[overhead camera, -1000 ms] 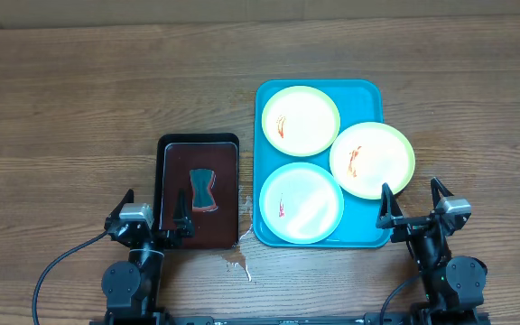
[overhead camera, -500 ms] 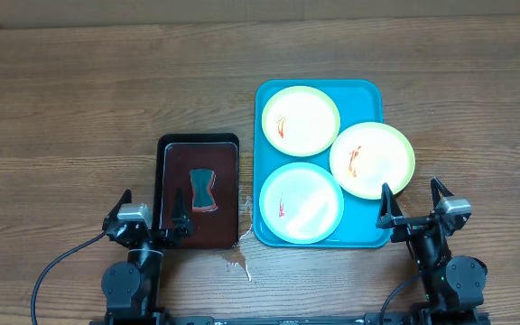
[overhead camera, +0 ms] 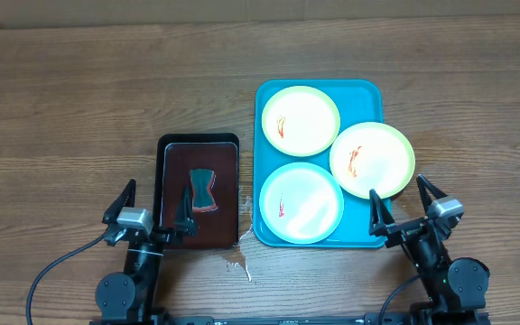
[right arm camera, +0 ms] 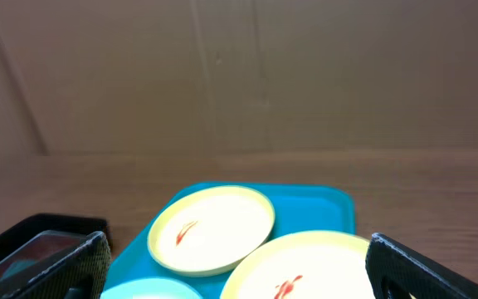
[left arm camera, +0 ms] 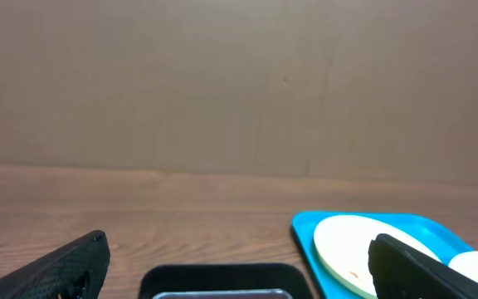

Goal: Clean dirty plates on tray and stack at the side

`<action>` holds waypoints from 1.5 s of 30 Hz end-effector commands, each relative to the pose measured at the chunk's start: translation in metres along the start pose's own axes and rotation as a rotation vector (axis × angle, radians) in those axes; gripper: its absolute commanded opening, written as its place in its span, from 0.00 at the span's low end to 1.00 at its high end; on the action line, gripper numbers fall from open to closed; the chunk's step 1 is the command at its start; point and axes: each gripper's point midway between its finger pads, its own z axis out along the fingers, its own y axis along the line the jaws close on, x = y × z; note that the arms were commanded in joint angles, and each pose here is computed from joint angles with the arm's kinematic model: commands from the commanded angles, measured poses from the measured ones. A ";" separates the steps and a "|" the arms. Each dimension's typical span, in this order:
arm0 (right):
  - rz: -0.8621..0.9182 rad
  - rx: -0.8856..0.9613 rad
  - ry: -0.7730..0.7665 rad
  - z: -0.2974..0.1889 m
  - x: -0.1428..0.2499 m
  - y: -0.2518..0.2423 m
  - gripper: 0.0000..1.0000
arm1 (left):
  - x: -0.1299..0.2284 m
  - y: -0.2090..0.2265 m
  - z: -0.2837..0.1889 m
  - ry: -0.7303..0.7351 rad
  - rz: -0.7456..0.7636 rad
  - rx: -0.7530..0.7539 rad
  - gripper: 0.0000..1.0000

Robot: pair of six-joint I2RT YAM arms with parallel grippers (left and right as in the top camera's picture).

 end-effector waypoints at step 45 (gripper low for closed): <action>0.518 0.184 1.101 0.027 0.027 0.027 1.00 | 0.084 -0.001 0.032 1.440 -0.258 -0.353 0.75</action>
